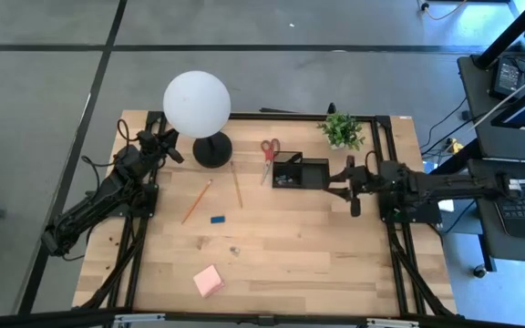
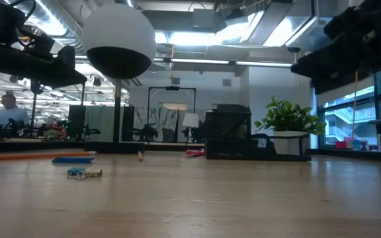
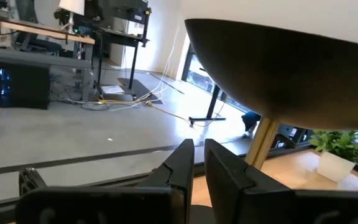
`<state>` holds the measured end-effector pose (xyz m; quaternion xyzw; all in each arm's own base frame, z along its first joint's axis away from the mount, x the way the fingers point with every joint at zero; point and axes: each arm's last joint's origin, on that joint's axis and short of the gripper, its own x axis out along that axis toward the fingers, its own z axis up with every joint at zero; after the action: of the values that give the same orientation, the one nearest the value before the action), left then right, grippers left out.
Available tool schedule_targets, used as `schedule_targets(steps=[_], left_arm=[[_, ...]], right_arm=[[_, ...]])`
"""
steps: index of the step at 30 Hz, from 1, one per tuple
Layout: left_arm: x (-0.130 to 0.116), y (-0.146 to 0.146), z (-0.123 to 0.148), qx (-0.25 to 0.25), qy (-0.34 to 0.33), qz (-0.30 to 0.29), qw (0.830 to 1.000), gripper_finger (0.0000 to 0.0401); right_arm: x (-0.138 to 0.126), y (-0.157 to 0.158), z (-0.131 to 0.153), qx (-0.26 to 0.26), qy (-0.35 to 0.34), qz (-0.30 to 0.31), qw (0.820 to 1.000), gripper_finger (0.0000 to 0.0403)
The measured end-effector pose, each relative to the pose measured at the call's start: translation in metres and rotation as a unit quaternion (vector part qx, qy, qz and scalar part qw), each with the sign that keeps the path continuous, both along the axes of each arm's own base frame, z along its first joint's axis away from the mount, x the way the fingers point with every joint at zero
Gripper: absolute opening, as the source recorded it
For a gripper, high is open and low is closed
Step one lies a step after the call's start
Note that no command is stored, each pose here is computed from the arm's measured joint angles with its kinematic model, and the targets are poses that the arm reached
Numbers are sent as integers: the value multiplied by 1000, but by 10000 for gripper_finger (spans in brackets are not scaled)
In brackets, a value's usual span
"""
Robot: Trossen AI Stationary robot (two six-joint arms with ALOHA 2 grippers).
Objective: Pick and place office supplies into organizer
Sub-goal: Put the gold clip binder into the black desk organizer
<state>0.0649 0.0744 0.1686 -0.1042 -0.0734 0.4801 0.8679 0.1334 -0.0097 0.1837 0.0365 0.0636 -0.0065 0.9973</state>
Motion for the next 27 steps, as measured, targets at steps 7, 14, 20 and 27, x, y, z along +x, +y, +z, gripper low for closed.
schedule_targets(steps=[7,14,20,27], left_arm=[[0,0,0,4,7,4,1000,33],[0,0,0,5,7,8,1000,33],[0,0,0,5,7,8,1000,33],[0,0,0,5,7,8,1000,33]], right_arm=[[-17,-3,-16,3,-39,-3,999,145],[-24,-4,-16,-11,-65,-11,998,145],[-26,-5,-15,-28,-66,-19,997,145],[-27,-7,-15,-44,-66,-38,996,145]])
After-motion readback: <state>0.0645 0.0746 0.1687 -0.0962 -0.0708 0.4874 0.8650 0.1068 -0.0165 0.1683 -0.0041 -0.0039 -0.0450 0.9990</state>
